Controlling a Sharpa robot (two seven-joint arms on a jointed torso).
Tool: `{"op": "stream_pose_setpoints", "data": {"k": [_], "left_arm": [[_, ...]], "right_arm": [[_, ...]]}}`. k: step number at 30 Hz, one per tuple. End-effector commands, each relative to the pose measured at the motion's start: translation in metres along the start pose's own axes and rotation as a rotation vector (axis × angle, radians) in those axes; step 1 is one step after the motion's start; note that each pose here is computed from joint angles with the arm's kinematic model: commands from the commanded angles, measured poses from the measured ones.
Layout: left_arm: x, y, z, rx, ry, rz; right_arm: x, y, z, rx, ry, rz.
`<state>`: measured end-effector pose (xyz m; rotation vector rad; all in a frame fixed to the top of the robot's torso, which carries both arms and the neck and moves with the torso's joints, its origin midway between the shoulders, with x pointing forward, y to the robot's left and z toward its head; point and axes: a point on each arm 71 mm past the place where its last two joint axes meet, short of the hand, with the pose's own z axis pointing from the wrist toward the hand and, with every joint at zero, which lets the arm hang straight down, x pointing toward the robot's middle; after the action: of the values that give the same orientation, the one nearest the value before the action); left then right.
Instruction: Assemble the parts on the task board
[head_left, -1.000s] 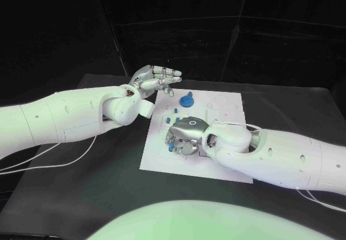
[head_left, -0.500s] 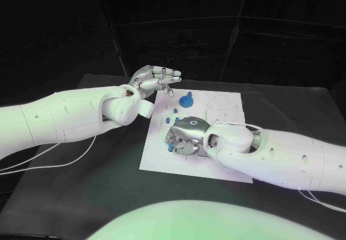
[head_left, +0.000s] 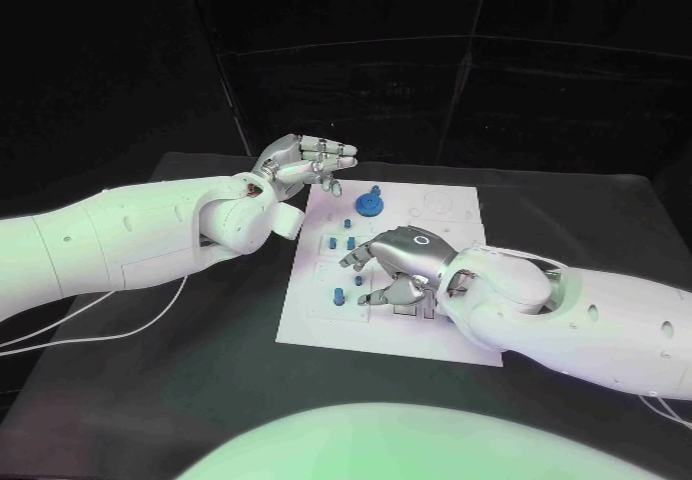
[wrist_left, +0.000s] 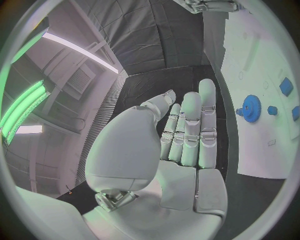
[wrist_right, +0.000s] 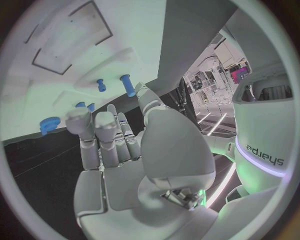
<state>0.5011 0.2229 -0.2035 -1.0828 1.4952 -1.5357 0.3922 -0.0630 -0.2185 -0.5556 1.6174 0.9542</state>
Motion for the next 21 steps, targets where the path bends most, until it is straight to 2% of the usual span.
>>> {"op": "stream_pose_setpoints", "data": {"k": [1, 5, 10, 14, 21], "left_arm": [[0.0002, 0.0002, -0.0007, -0.001, 0.01, -0.006], [-0.0009, 0.0018, -0.0021, -0.006, 0.01, -0.005], [-0.0018, 0.0024, -0.0029, -0.007, 0.008, -0.004], [-0.0006, 0.0026, -0.0026, -0.007, 0.011, -0.005], [-0.0001, 0.0026, -0.0027, -0.007, 0.013, -0.006]], "right_arm": [[-0.025, -0.01, -0.01, 0.031, -0.143, 0.137], [-0.051, -0.041, -0.035, 0.177, -0.189, 0.297], [-0.065, -0.072, -0.067, 0.328, -0.209, 0.407], [-0.069, -0.091, -0.093, 0.442, -0.189, 0.379], [-0.062, -0.108, -0.12, 0.597, -0.106, 0.268]]}}
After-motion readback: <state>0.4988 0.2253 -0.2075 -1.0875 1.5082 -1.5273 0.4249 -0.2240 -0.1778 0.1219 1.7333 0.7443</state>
